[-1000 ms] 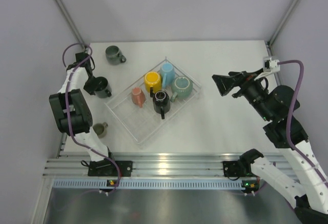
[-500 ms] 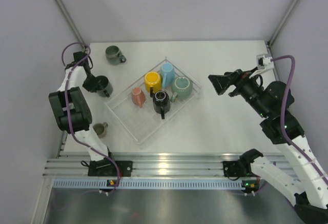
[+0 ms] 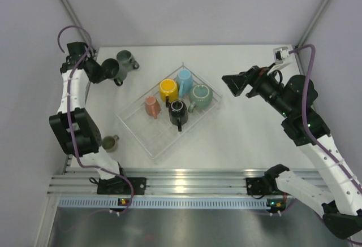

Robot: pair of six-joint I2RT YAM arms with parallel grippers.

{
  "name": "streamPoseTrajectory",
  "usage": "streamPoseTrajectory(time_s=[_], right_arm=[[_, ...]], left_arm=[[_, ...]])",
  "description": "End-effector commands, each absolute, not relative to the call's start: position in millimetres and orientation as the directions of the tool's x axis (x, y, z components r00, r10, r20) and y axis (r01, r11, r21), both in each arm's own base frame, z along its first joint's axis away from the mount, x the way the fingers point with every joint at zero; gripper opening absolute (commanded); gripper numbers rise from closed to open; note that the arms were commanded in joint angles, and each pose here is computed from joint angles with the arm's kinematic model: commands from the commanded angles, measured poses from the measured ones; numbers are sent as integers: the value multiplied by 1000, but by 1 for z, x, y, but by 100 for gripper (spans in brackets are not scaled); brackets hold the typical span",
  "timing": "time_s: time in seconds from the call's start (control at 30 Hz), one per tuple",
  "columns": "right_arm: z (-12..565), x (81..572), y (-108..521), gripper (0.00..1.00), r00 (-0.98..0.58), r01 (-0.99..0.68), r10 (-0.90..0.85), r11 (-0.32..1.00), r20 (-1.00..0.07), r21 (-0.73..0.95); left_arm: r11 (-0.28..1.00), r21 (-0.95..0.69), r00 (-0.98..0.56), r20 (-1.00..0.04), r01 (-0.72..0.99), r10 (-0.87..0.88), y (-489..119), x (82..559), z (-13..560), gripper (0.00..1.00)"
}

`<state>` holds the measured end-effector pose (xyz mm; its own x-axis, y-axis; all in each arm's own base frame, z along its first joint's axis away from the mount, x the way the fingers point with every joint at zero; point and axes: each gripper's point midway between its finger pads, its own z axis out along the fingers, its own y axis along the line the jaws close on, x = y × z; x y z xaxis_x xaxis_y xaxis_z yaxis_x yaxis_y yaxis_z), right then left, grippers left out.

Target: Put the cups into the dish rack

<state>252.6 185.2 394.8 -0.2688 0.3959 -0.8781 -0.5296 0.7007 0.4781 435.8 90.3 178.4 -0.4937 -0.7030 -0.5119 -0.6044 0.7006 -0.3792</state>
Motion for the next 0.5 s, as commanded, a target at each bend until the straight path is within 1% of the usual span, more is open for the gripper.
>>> streamPoseTrajectory(time_s=[0.0,0.07,0.1,0.13,0.17,0.23,0.3,0.33,0.4,0.47], right_arm=[[426,246,206,98,-264,-630,418,608,-869,484],[430,252,215,97,-286,-640,425,582,-859,502],[431,254,219,97,-296,-644,425,572,-855,508],[432,261,224,96,-306,-644,425,567,-852,514],[432,263,227,97,-317,-644,427,558,-847,523],[434,272,240,96,-344,-662,410,532,-845,527],[439,273,254,95,-378,-696,405,468,-833,544],[437,279,264,94,-403,-703,398,442,-824,557],[444,277,279,92,-423,-739,403,366,-812,566],[453,275,300,91,-394,-796,405,298,-825,526]], left_arm=[[728,-637,-407,-613,-253,-677,47,459,285,0],[673,-720,-410,-569,-171,-713,27,455,294,0],[648,-760,-417,-576,-44,-703,11,457,312,0],[599,-801,-413,-540,-17,-734,3,452,324,0],[566,-825,-435,-511,5,-741,-6,448,318,0],[504,-852,-436,-512,144,-741,-24,441,348,0],[456,-867,-437,-496,201,-750,-33,435,356,0],[453,-851,-415,-526,267,-743,-36,428,372,0],[403,-870,-428,-491,283,-759,-43,420,376,0],[380,-861,-420,-499,337,-758,-52,410,390,0]])
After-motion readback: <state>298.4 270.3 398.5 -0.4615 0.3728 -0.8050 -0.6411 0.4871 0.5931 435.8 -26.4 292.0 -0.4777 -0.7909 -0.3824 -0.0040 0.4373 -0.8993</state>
